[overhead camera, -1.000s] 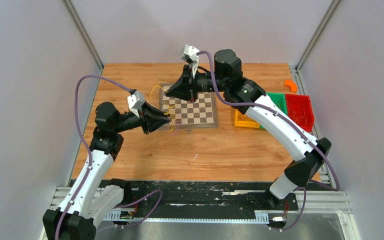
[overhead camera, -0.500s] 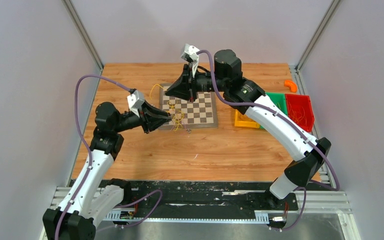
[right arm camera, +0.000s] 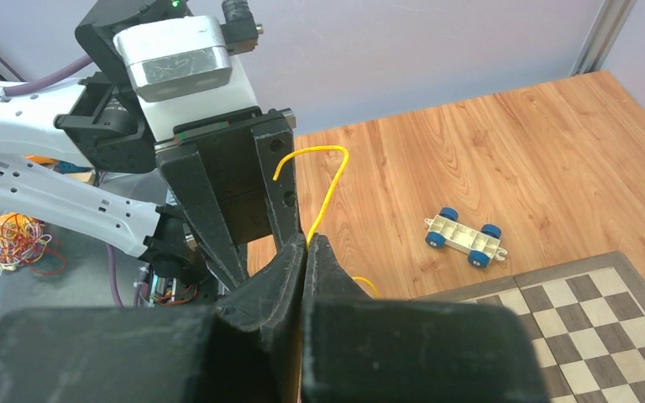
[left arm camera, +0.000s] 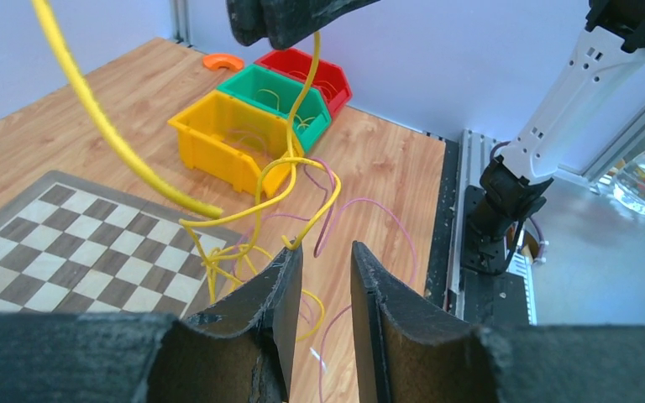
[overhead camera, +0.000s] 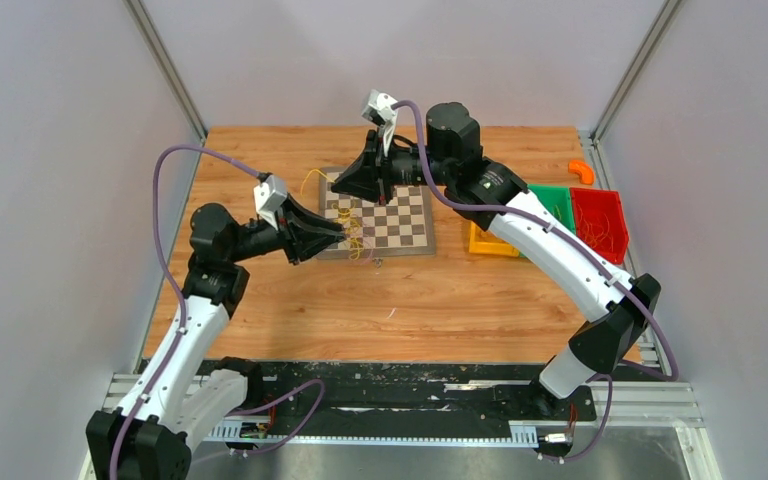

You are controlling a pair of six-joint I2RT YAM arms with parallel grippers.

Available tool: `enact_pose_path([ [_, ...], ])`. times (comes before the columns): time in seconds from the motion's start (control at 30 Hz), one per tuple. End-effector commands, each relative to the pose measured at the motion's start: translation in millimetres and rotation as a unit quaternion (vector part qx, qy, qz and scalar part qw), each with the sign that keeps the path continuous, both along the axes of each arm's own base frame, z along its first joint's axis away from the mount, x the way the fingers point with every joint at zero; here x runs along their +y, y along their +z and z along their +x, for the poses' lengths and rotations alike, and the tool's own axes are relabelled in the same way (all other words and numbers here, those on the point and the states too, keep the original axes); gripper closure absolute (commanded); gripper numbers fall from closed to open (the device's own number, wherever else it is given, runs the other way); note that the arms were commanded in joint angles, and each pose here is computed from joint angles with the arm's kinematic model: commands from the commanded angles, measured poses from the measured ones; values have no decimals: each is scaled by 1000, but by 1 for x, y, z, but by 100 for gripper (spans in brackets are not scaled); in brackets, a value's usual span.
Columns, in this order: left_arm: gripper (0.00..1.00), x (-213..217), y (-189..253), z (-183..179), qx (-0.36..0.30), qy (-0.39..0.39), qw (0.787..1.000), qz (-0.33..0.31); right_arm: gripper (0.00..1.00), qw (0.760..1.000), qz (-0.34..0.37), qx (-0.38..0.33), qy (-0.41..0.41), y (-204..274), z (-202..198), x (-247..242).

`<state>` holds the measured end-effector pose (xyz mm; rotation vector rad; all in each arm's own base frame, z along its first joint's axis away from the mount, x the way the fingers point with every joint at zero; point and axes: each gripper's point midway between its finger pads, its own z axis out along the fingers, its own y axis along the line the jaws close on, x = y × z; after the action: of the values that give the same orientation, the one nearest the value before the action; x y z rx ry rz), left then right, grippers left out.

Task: Untangle the cables

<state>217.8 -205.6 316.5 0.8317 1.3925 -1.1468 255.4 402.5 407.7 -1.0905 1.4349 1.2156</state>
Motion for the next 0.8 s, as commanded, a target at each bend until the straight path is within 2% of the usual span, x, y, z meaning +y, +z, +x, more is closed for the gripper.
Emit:
enact_pose_path([
  [0.0, 65, -3, 6, 3, 0, -3, 1000, -15, 100, 999, 34, -22, -8, 30, -6, -5],
  [0.23, 67, -6, 5, 6, 13, -5, 1000, -22, 100, 999, 33, -21, -14, 29, -3, -5],
  [0.3, 71, -7, 5, 5, 19, -6, 999, -27, 100, 999, 32, -22, -19, 27, -1, -5],
  [0.37, 79, -7, 5, 4, 30, -8, 999, -32, 100, 999, 29, -24, -30, 25, 3, -7],
  [0.4, 89, -7, 4, 3, 36, -9, 999, -33, 100, 999, 28, -27, -37, 25, 6, -9],
  [0.47, 99, -5, 1, 2, 40, 0, 999, -32, 100, 998, 23, -31, -55, 21, 14, -17],
  [0.63, 100, 10, -11, -5, 58, 40, 997, -11, 100, 987, -24, -68, -145, -7, 52, -73],
  [0.73, 100, 37, -26, 5, 70, 91, 993, 8, 100, 973, -71, -43, -215, -40, 74, -133],
  [0.77, 100, 43, -40, 2, 102, 100, 989, 21, 100, 966, -90, -36, -240, -51, 79, -155],
])
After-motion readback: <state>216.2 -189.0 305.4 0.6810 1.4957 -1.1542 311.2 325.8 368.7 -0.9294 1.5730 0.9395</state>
